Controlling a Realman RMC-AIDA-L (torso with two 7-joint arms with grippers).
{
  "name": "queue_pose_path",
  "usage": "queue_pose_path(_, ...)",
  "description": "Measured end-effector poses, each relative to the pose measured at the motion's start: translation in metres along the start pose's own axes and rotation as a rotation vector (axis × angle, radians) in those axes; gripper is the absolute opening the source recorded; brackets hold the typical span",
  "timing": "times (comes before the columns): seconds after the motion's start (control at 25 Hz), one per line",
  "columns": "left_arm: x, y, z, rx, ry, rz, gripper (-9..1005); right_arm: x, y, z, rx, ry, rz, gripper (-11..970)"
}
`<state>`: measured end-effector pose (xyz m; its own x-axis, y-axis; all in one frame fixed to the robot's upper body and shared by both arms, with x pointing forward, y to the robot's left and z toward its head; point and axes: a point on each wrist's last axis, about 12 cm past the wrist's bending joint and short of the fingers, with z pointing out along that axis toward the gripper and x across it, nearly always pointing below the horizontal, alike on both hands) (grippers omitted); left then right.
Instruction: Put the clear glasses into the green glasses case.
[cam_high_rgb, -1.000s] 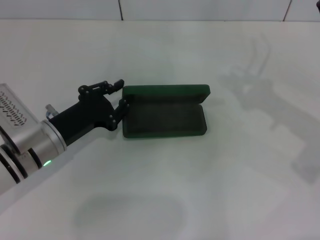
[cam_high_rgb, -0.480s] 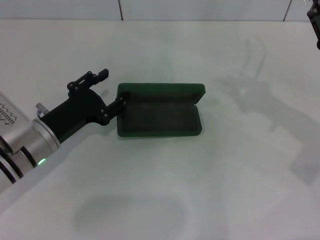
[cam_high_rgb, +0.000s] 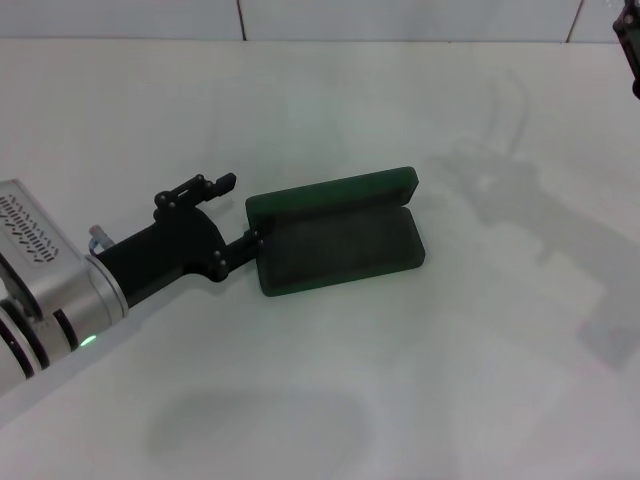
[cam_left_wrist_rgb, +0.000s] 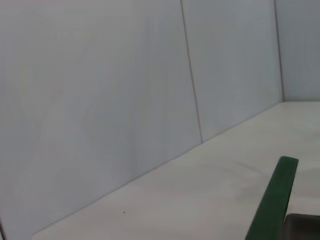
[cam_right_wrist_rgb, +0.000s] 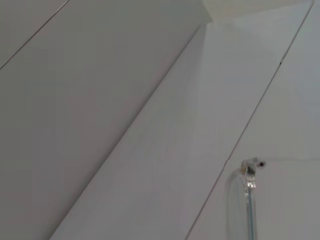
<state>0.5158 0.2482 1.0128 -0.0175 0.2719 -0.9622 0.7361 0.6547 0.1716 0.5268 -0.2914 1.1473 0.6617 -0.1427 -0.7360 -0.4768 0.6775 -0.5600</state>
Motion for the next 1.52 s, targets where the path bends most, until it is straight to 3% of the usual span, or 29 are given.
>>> queue_pose_path(1.2,0.000,0.019,-0.006,-0.024,0.037,0.054,678,-0.001,0.003,0.003,-0.019,-0.015,0.005,127)
queue_pose_path(1.36,0.009,0.010,-0.023,-0.033,0.037,0.055,678,-0.001,0.008,0.005,-0.083,0.001,0.019,127)
queue_pose_path(1.52,0.009,-0.002,-0.040,-0.040,-0.041,0.031,678,0.002,0.010,0.017,-0.251,0.068,0.131,126)
